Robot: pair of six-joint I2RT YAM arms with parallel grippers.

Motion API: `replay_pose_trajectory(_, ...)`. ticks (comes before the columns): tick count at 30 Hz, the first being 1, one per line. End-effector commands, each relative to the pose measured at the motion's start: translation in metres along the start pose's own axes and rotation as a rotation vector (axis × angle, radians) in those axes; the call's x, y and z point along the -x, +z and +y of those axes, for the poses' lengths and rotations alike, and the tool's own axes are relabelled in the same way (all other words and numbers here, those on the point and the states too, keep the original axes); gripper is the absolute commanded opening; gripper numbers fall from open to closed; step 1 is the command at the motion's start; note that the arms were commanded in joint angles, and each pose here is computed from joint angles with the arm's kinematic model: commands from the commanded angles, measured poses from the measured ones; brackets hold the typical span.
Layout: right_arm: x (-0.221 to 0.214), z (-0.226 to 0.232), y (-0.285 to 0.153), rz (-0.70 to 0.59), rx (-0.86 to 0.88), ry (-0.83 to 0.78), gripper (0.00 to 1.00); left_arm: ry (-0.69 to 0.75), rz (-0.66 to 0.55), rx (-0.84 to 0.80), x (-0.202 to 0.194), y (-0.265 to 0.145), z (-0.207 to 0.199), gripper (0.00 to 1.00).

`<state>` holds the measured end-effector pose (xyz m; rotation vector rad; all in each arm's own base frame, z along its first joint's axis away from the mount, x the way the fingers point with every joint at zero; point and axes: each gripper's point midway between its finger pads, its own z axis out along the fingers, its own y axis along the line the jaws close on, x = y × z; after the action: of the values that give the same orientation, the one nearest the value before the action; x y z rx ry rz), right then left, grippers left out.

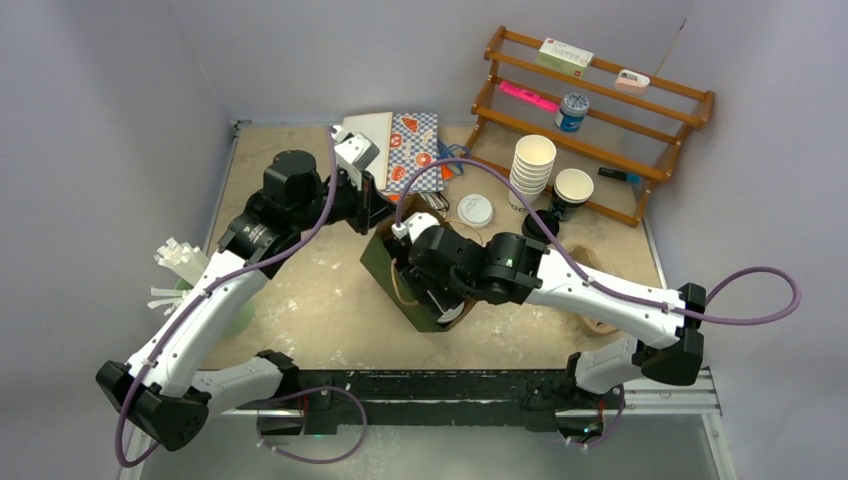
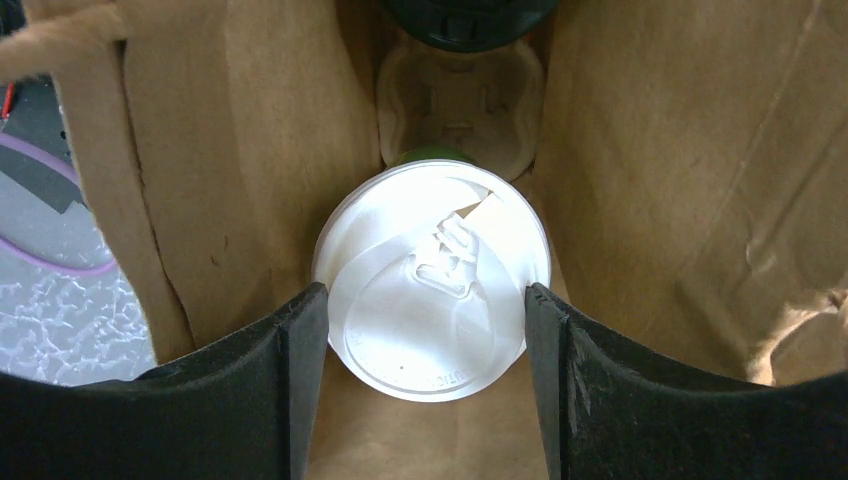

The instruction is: Pack the takeout coffee

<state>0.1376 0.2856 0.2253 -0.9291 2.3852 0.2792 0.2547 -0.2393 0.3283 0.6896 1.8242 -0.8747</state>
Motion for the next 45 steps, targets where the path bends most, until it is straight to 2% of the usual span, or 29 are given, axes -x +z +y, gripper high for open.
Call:
replay_pose_trajectory(1,0.0,0.009,0.005,0.013,0.049,-0.043,0.67,0.014,-0.083,-0.041,0.023,0.007,-0.004,0.0)
replay_pose_trajectory(9,0.01,-0.006,0.018,0.006,0.08,0.007,0.67,0.003,0.005,-0.004,0.01,0.017,0.009,0.0)
replay_pose_trajectory(13,0.012,-0.007,0.025,0.016,0.089,-0.001,0.66,0.013,0.011,-0.025,0.009,0.02,0.007,0.0)
replay_pose_trajectory(18,0.011,-0.009,0.02,0.023,0.091,-0.008,0.66,0.043,-0.051,-0.038,0.031,0.02,0.003,0.0)
replay_pose_trajectory(25,0.026,-0.016,0.001,-0.098,0.094,-0.05,0.65,0.093,-0.157,-0.097,0.057,0.018,-0.009,0.0)
replay_pose_trajectory(29,0.037,-0.03,-0.001,-0.159,0.023,-0.071,0.64,0.106,-0.206,-0.139,0.066,0.018,-0.017,0.0)
replay_pose_trajectory(40,0.028,-0.058,0.029,-0.144,-0.164,-0.058,0.64,0.176,-0.286,-0.233,0.071,0.022,-0.029,0.0)
replay_pose_trajectory(45,0.038,-0.06,0.04,-0.193,-0.196,-0.039,0.65,0.187,-0.27,-0.258,0.065,0.026,-0.03,0.0)
